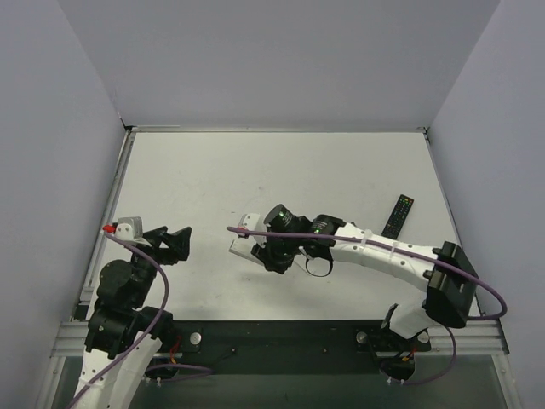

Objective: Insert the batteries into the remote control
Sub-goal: Place the remote control at the center of the board.

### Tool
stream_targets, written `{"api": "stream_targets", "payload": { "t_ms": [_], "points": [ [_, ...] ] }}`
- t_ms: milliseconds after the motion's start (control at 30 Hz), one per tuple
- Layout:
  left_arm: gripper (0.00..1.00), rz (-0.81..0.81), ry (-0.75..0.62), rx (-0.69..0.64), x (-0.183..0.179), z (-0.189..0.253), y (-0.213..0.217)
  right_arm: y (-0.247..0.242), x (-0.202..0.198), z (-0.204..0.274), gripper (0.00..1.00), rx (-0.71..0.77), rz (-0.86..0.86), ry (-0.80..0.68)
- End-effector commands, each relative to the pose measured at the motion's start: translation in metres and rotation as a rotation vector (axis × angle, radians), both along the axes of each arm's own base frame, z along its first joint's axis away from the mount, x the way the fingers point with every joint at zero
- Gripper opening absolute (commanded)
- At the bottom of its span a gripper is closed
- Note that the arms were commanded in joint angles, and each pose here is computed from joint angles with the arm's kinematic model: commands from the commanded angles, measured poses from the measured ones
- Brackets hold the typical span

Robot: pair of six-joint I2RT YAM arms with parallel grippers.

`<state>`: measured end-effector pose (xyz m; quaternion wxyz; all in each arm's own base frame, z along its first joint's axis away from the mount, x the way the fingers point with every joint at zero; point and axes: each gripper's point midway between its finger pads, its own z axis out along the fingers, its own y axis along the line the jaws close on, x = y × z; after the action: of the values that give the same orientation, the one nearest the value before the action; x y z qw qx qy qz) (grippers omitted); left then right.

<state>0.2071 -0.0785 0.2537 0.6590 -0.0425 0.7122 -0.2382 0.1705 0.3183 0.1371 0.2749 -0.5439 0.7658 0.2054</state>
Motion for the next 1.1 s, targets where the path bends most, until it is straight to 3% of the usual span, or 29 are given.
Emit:
{"api": "stream_targets", "payload": {
  "t_ms": [0,400,667,867,1067],
  "points": [
    [0.82,0.279,0.02,0.023,-0.002,-0.003,0.052,0.007,-0.003,-0.022,0.0,-0.092,-0.003,0.043],
    [0.82,0.302,-0.025,0.03,-0.004,-0.001,0.058,0.017,-0.004,-0.091,0.0,-0.257,0.047,0.159],
    [0.81,0.295,-0.03,0.031,-0.004,-0.001,0.056,0.008,-0.004,-0.114,0.01,-0.322,0.06,0.159],
    [0.82,0.289,-0.03,0.032,-0.004,-0.002,0.055,0.0,-0.005,-0.12,0.14,-0.35,0.066,0.16],
    [0.81,0.282,-0.028,0.035,-0.003,-0.002,0.054,-0.005,-0.006,-0.111,0.37,-0.345,0.062,0.148]
  ]
}}
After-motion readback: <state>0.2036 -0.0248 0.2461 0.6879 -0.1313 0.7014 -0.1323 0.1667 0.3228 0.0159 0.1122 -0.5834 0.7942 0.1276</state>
